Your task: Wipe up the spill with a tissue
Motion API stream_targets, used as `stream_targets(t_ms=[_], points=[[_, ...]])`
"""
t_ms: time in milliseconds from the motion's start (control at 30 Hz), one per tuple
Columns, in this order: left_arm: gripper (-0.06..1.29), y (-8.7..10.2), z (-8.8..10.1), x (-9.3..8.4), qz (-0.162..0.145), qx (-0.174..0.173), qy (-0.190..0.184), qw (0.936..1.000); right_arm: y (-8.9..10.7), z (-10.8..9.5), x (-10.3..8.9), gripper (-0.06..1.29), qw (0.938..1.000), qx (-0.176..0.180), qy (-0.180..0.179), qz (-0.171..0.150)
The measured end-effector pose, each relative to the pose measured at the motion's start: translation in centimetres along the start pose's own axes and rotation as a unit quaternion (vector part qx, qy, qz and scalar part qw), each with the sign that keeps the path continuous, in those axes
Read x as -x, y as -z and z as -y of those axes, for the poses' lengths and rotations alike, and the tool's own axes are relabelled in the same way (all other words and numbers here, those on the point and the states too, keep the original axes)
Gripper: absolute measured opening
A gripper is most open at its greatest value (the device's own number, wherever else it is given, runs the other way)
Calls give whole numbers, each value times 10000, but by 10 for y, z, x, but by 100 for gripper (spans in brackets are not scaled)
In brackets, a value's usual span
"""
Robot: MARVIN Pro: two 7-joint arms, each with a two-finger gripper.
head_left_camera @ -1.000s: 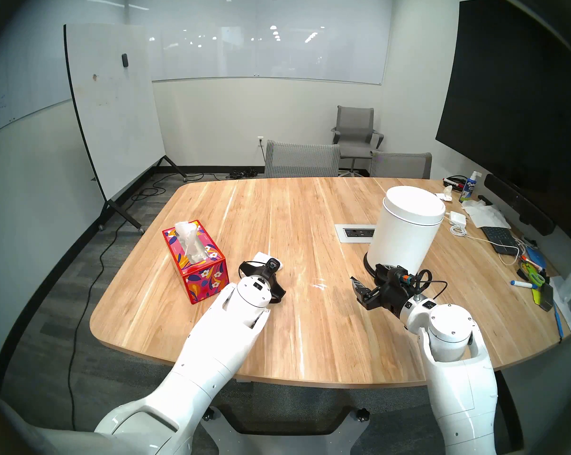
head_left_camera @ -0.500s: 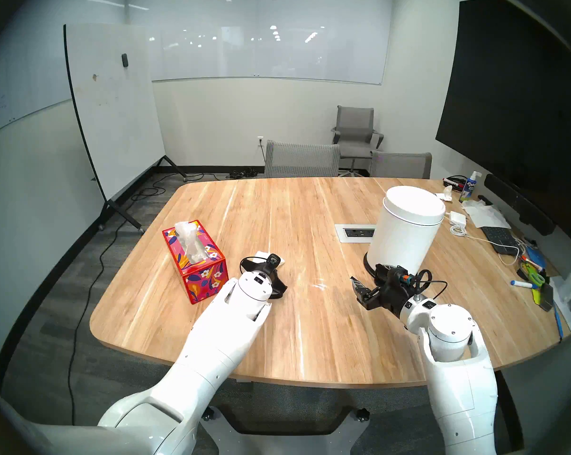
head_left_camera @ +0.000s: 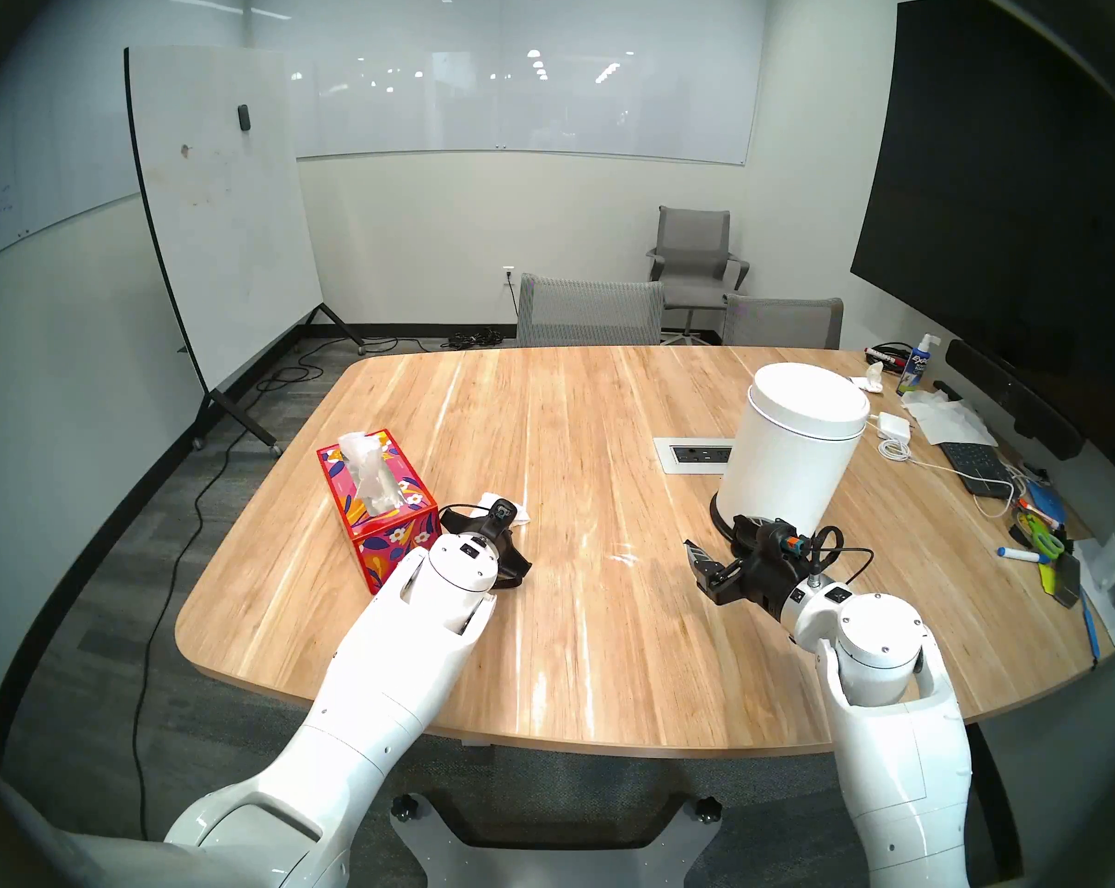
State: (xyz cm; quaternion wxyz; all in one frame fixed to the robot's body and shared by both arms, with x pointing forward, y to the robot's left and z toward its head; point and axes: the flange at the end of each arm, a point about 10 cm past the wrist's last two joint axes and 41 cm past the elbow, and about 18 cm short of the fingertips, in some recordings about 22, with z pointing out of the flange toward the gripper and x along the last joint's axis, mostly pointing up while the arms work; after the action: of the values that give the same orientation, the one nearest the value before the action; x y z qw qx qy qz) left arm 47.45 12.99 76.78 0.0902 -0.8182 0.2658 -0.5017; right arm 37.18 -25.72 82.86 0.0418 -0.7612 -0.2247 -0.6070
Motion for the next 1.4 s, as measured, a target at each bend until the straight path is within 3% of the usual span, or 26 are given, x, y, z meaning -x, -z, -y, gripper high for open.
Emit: stream_targets(t_ms=[333,500,633,933,1067,1400], points=[[-2,21,-61,-15,-228,312,-276,9989,0,0,0,123,10000,0,-1,1],[-2,22,-72,-15,-218,223,-270,9991,0,0,0,123,10000,0,-1,2],[-2,13,-65,-18,-171,141,-167,9996,0,0,0,123,10000,0,-1,1],[-2,-15,-18,-17,76,-100,115,9999,0,0,0,123,10000,0,0,0],[-2,-24,-7,-19,140,-145,132,9997,0,0,0,123,10000,0,-1,0],[-2,-27,-14,-24,73,-241,-38,9997,0,0,0,123,10000,0,-1,1]])
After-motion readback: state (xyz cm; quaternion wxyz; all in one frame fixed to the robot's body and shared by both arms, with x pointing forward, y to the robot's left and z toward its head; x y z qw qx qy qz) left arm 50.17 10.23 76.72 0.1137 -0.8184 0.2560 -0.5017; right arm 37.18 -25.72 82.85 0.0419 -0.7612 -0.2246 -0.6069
